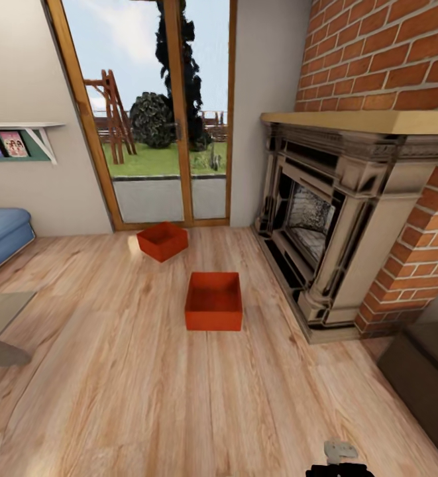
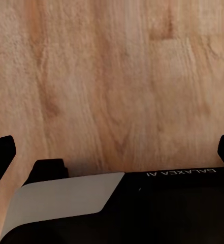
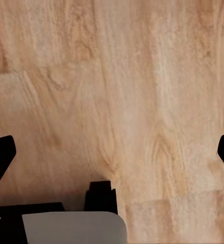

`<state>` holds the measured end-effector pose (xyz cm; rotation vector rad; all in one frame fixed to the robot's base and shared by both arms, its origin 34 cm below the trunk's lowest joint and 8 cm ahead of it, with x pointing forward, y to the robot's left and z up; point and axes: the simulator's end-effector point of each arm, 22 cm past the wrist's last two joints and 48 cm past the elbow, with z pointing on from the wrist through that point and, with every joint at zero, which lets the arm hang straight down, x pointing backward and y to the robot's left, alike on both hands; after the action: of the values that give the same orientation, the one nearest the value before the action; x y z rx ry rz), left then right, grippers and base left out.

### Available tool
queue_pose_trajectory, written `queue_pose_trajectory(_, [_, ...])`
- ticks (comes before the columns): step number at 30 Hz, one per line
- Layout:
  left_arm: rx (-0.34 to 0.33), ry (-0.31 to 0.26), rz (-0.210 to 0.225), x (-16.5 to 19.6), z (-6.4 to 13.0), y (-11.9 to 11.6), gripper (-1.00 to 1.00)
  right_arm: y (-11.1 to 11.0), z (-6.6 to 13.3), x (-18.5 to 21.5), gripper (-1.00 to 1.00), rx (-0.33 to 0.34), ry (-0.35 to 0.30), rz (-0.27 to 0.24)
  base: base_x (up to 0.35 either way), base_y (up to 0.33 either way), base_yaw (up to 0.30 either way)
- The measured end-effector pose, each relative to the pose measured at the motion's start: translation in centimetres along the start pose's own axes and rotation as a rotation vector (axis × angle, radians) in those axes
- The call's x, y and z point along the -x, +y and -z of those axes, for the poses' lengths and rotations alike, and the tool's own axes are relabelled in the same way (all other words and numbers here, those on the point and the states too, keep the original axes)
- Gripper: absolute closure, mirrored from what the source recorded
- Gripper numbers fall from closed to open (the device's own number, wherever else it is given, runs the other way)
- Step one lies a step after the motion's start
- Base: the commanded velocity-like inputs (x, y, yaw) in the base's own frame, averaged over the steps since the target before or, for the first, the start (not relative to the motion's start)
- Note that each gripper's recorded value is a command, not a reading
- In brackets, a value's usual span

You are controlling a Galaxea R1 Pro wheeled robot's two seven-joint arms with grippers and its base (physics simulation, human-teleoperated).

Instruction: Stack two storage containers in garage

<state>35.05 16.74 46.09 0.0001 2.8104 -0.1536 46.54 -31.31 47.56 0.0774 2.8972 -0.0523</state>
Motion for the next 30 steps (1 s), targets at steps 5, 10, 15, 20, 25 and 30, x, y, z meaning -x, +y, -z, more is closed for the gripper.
queue_pose_trajectory(5, [0.001,0.000,0.001,0.00,0.00,0.05,-1.00,-0.01,0.00,0.00,-1.00,0.000,0.000,-0.001,0.322,-0.098,0.000])
queue_pose_trajectory(10, [0.000,-0.001,0.001,0.02,0.00,0.00,-1.00,0.03,0.00,0.00,-1.00,0.000,0.000,-0.002,0.323,-0.098,0.000])
queue_pose_trajectory(15, [0.001,0.000,0.001,-0.02,0.00,0.03,-1.00,0.02,-0.01,-0.01,-1.00,0.000,0.000,-0.002,0.322,-0.104,0.123])
queue_pose_trajectory(20, [0.001,0.003,0.002,-0.12,-0.02,0.04,-1.00,-0.02,-0.07,-0.11,-1.00,0.000,0.003,-0.002,0.322,-0.110,0.236])
queue_pose_trajectory(25, [0.001,0.004,0.003,-0.16,-0.03,0.02,-1.00,-0.01,-0.09,-0.16,-1.00,0.000,0.004,-0.002,0.322,-0.097,0.090])
queue_pose_trajectory(30, [0.001,0.004,0.003,-0.16,-0.03,0.04,-1.00,-0.03,-0.10,-0.17,-1.00,0.000,0.004,-0.002,0.323,-0.022,0.013])
